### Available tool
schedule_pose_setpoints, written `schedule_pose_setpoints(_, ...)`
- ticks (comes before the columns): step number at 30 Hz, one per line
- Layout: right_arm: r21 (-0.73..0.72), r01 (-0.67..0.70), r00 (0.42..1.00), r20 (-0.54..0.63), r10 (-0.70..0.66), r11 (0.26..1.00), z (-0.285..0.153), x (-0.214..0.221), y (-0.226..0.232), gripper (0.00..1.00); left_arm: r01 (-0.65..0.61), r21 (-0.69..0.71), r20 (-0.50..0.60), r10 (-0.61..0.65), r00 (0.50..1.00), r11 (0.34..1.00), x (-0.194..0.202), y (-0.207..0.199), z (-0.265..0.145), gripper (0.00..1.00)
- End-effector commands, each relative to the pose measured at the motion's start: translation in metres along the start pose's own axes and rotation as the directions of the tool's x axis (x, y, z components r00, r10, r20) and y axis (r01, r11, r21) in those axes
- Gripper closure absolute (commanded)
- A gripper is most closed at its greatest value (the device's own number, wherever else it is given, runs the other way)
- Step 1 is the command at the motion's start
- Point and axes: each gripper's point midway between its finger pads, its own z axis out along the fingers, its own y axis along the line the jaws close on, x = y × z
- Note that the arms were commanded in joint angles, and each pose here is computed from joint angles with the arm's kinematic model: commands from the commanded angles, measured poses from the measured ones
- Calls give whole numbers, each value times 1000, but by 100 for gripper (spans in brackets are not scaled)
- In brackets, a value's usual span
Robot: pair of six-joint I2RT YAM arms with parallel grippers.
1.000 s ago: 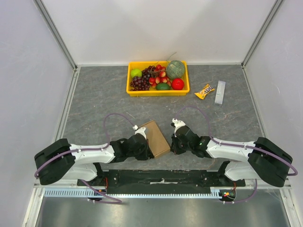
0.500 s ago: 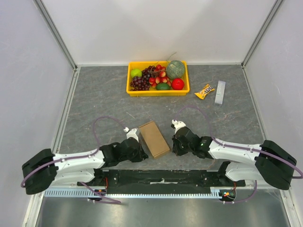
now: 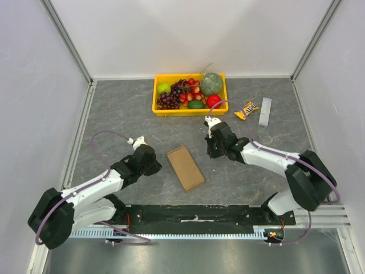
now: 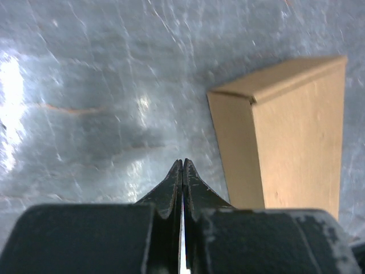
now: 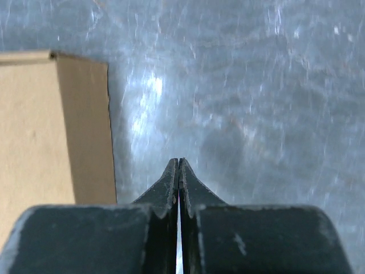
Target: Fold the paper box
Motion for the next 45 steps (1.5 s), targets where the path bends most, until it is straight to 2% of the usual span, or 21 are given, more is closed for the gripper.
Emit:
schedule_pose_setpoints(1, -195, 136, 990, 7, -138, 971, 26, -32, 26, 98, -75, 30, 34, 74, 997, 997, -33, -14, 12, 98)
schedule_pose_setpoints(10, -261, 92, 986, -114, -125, 961, 74, -22, 40, 99, -108, 81, -18, 110, 994, 991, -38, -39, 32, 98)
schedule_pose_setpoints(16, -296, 48, 988, -129, -89, 954, 83, -18, 48, 100, -145, 30, -47, 146, 988, 989, -39, -37, 49, 98)
schedule_pose_setpoints(32, -364, 42, 983, -149, -103, 930, 79, -3, 83, 100, -153, 79, -87, 160, 983, 985, -33, -52, 73, 98)
schedule_pose_setpoints(45, -319, 38, 986, -142, -87, 947, 65, 5, 82, 100, -209, 247, -137, 248, 959, 946, -19, -88, 86, 98)
